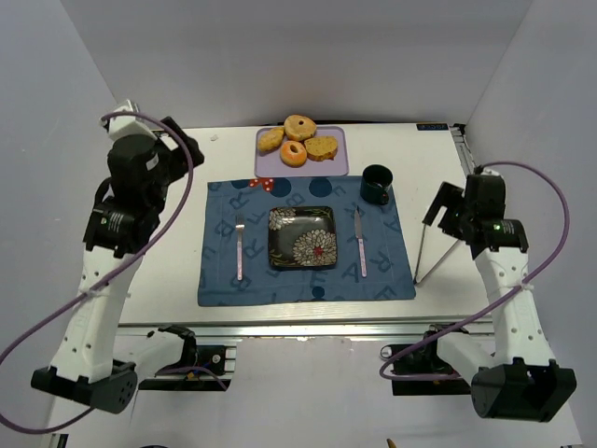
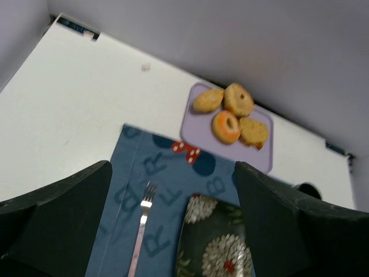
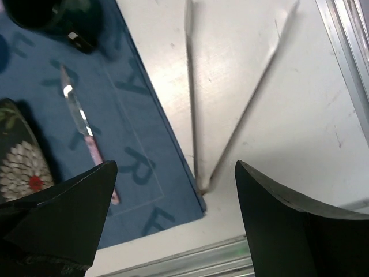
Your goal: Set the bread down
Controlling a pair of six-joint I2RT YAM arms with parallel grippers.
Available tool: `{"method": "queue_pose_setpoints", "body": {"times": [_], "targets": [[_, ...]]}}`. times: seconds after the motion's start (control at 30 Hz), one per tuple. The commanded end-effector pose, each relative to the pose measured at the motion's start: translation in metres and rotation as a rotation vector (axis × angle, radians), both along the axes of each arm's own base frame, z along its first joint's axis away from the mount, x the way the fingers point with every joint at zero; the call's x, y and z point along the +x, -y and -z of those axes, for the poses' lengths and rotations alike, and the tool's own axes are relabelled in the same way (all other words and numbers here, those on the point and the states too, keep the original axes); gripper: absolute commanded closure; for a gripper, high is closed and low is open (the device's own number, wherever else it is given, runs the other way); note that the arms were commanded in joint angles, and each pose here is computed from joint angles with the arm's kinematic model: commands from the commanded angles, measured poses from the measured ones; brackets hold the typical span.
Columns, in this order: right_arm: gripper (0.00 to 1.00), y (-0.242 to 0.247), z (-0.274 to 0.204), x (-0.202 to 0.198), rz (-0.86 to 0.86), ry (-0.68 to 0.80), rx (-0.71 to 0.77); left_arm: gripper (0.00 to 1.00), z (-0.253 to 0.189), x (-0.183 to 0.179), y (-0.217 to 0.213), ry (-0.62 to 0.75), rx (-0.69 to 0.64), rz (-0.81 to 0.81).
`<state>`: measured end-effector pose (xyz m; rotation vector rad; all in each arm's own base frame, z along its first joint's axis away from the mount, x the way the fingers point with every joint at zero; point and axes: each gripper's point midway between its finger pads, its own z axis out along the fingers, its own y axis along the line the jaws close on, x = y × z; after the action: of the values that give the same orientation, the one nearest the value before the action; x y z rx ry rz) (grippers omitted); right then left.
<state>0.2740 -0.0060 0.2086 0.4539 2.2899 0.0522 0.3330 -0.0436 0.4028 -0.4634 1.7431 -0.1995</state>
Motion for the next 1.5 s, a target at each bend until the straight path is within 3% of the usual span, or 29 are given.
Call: {"method": "queue_pose_setpoints", "body": {"times": [0.0, 0.13, 0.43, 1.03, 1.23, 1.37, 1.47], "targets": [[0.11, 0.011, 0.01, -0.014, 0.021, 0.01, -0.063, 0.02, 0.09, -0.01, 0.0, -0.301, 0.066, 0.003], [0.11, 0.003, 0.062, -0.022, -0.004, -0.137, -0.023, 0.02, 0.104, -0.023, -0.001, -0.331, 0.07, 0.018], [0.11, 0.003, 0.141, -0.002, -0.006, -0.295, 0.002, 0.02, 0.1, -0.032, -0.008, -0.341, 0.104, 0.011], [0.11, 0.022, 0.194, 0.027, 0.085, -0.399, 0.039, 0.02, 0.094, -0.036, -0.025, -0.362, 0.168, -0.054], [0.19, 0.023, 0.2, 0.031, 0.131, -0.403, 0.063, 0.02, 0.099, -0.034, -0.024, -0.374, 0.169, -0.058], [0.43, 0.023, 0.203, 0.032, 0.147, -0.41, 0.071, 0.02, 0.1, -0.032, -0.024, -0.381, 0.172, -0.058], [0.51, 0.028, 0.189, 0.039, 0.153, -0.383, 0.048, 0.02, 0.101, -0.032, -0.024, -0.385, 0.169, -0.061]]}}
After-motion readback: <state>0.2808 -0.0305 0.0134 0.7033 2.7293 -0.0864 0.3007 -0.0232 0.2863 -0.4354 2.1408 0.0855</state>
